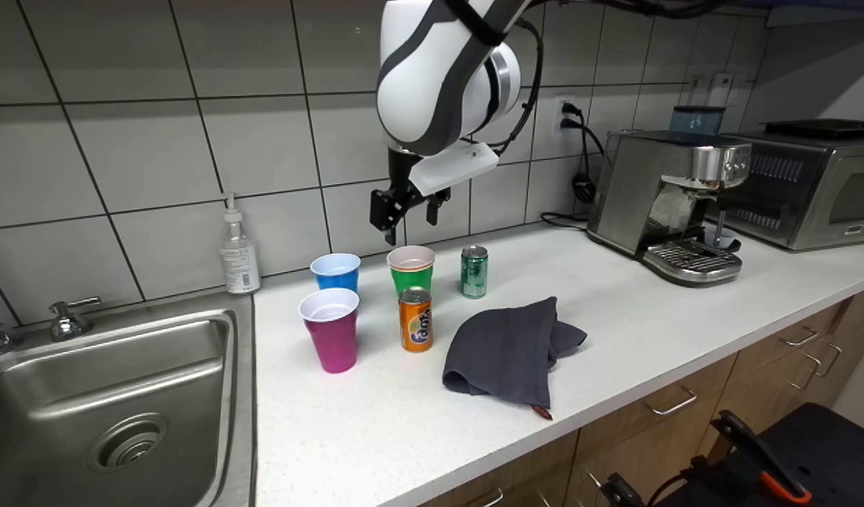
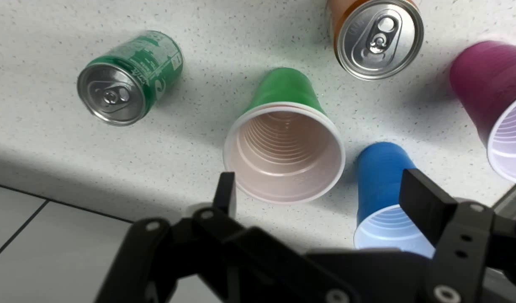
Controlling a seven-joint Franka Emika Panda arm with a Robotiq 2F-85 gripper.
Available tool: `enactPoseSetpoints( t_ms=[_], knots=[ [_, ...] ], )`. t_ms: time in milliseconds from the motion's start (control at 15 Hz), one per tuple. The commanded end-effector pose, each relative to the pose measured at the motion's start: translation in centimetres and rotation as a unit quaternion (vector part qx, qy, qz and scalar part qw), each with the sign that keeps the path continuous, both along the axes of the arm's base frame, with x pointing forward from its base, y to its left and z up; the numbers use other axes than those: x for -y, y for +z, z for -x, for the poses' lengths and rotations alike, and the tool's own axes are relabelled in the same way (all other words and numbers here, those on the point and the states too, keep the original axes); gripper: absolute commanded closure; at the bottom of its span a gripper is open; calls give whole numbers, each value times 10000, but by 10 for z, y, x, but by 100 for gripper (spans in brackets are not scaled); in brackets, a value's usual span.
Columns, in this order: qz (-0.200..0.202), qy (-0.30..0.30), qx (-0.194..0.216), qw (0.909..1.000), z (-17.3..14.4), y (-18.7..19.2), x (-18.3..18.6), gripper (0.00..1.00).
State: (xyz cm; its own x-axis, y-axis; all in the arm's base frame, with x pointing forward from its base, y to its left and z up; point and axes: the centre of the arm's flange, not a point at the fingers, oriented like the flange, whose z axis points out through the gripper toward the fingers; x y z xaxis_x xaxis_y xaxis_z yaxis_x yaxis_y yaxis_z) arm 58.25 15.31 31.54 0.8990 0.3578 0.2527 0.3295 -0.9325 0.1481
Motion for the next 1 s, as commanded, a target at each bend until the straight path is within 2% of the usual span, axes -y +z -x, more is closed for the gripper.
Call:
enactPoseSetpoints(
  t_ms=[0,933],
  knots=[
    [86,-84,-113,9999,-2,7,2,0],
    [41,-49,-113,9999,1,-2,3,0]
  ],
)
